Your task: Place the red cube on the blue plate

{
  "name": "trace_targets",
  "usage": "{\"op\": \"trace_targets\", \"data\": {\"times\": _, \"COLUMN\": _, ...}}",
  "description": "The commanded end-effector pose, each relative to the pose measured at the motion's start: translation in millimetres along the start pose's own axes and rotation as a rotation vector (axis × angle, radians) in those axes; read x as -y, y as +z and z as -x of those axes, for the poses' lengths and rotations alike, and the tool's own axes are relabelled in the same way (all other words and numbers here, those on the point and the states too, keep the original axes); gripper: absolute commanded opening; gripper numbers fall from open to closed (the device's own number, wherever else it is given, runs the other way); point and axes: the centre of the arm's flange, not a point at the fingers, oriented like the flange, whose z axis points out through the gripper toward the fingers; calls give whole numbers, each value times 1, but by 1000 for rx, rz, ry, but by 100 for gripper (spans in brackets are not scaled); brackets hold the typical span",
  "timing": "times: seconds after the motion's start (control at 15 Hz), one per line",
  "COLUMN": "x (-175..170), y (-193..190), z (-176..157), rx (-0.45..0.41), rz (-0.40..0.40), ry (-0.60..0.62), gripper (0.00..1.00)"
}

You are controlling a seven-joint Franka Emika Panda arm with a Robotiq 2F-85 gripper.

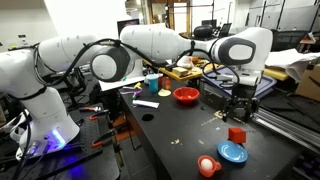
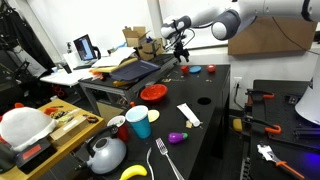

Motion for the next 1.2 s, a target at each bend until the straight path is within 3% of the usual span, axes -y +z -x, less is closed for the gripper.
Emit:
{"op": "trace_targets", "data": {"times": 0.0, "x": 7, "y": 18, "z": 4, "rx": -20, "rz": 50, "ry": 34, "gripper": 100}}
{"op": "trace_targets", "data": {"times": 0.33, "x": 8, "y": 46, "z": 0, "rx": -63, "rz": 69, "ry": 52, "gripper": 100}}
{"op": "trace_targets", "data": {"times": 0.4, "x": 8, "y": 47, "z": -1, "rx": -66, "rz": 66, "ry": 55, "gripper": 75}}
{"op": "trace_targets", "data": {"times": 0.53, "x": 8, "y": 45, "z": -2, "rx": -69, "rz": 59, "ry": 55, "gripper": 66}}
{"op": "trace_targets", "data": {"times": 1.13, "x": 10, "y": 40, "z": -3, "rx": -73, "rz": 24, "ry": 53, "gripper": 0}}
